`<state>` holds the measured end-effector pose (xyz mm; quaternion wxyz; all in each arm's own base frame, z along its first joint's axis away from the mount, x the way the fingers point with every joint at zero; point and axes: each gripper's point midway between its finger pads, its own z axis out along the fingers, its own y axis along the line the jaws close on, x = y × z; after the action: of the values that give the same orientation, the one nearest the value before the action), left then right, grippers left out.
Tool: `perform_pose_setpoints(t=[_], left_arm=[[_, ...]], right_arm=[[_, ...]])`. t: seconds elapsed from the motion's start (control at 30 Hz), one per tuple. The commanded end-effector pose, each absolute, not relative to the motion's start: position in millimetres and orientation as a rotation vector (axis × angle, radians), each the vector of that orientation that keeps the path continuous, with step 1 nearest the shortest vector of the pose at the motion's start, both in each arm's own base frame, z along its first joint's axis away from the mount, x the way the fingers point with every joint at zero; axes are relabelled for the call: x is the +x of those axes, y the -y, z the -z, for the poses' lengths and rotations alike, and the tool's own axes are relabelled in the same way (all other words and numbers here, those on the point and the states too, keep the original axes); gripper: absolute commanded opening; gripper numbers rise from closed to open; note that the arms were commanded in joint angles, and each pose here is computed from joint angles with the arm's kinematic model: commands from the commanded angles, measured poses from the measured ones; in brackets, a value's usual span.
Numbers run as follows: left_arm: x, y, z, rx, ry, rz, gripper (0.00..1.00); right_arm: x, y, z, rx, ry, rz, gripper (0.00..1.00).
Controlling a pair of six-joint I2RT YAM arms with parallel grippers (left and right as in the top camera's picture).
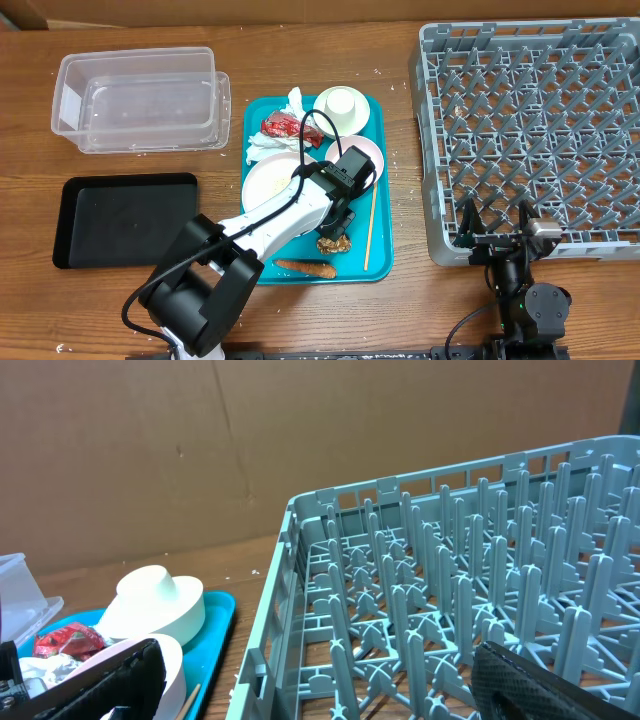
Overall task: Sort waste into correct bins and load items into the dishwasher
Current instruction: 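Lift the white plate off the teal tray with the left gripper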
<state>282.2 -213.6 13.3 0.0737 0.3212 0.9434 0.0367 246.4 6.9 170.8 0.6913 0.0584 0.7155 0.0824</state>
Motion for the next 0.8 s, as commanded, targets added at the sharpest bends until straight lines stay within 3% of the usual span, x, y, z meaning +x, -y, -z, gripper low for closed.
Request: perform_pose_setpoints(t=[0.0,0.33,0.77], left_arm=[[282.5,221.9,-12.6,1.008,-2.823,-0.082,0.21],[283.5,220.6,-13.0,1.001,-2.821,-0.095,0.04],[283.4,213.9,-33.2,0.933,-2.875,-0.160,0.04]], right_arm=[[246.4,-6.6,-169.9,0.128,-1.591,-0.176,1.00],[246.4,-6.6,-169.9,0.128,-1.591,-0.176,1.00],[246.4,-6.6,-170.0,0.128,-1.591,-0.176,1.00]])
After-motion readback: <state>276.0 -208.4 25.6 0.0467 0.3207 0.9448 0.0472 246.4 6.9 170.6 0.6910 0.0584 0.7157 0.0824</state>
